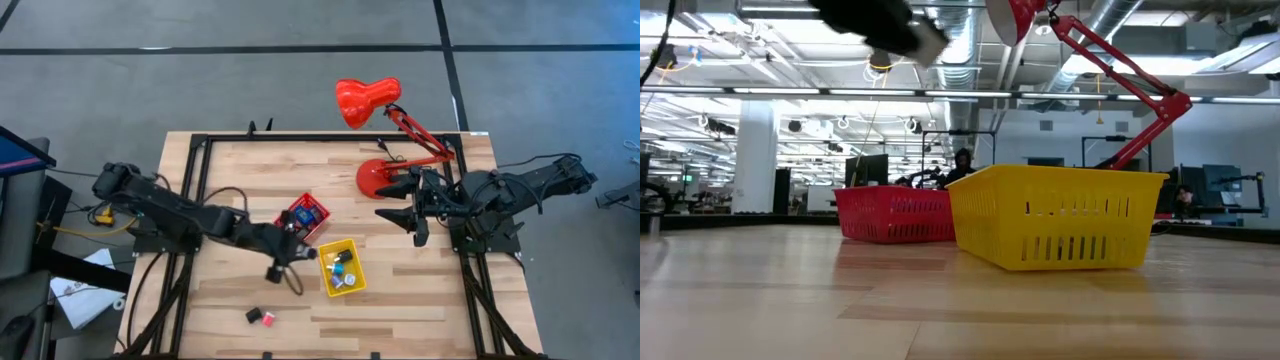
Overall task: Pick & Place Office items
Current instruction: Put the white charger adapter into the yellow basket
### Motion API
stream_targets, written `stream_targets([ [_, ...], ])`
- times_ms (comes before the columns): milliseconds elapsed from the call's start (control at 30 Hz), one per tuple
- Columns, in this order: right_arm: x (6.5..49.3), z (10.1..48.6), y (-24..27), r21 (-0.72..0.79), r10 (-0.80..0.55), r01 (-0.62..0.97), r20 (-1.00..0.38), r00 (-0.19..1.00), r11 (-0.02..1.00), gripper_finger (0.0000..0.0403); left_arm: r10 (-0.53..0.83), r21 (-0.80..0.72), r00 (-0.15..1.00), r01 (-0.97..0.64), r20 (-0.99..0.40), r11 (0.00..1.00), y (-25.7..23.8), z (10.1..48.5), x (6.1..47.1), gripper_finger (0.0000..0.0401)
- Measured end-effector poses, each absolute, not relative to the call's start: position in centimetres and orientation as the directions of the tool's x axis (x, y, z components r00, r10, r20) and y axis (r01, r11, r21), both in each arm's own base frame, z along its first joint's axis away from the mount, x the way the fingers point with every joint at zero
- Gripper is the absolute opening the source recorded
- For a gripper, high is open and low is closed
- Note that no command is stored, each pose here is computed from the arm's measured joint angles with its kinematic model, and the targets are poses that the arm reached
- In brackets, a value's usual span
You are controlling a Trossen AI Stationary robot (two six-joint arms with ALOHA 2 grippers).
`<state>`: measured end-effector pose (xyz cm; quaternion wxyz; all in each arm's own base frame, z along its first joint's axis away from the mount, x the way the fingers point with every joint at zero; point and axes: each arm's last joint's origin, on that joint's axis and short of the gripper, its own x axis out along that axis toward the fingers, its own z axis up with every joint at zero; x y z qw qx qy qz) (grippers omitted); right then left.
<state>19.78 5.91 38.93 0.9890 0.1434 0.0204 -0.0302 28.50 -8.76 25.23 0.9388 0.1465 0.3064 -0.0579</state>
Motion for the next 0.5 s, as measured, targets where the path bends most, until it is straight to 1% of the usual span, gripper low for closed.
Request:
stream_targets([
  [100, 19.8, 38.9, 5.9, 0.282, -0.053, 0.065, -0.049, 0.997, 0.957, 0.0240, -0.011, 0.230, 0.823, 0.171, -0.568, 0.958, -8.5, 24.9, 30.8, 0.0119],
  [267, 19.8, 38.9, 5.9, 0.282, -0.053, 0.064, -0.049, 0.997, 0.957, 0.0240, 0.002, 0.223, 0.805, 0.162, -0.593, 0.961, -8.6, 23.4, 34.4, 0.0119],
  [400, 19.8, 38.9, 5.9, 0.282, -0.050, 0.062, -0.049, 0.998, 0.957, 0.0240, 0.017, 0.199, 0.787, 0.134, -0.617, 0.971, -8.4, 22.1, 35.9, 0.0120],
  [500, 19.8, 38.9, 5.9, 0.282, -0.050, 0.062, -0.049, 0.998, 0.957, 0.0240, 0.019, 0.183, 0.767, 0.128, -0.641, 0.975, -8.5, 20.9, 36.4, 0.0120],
])
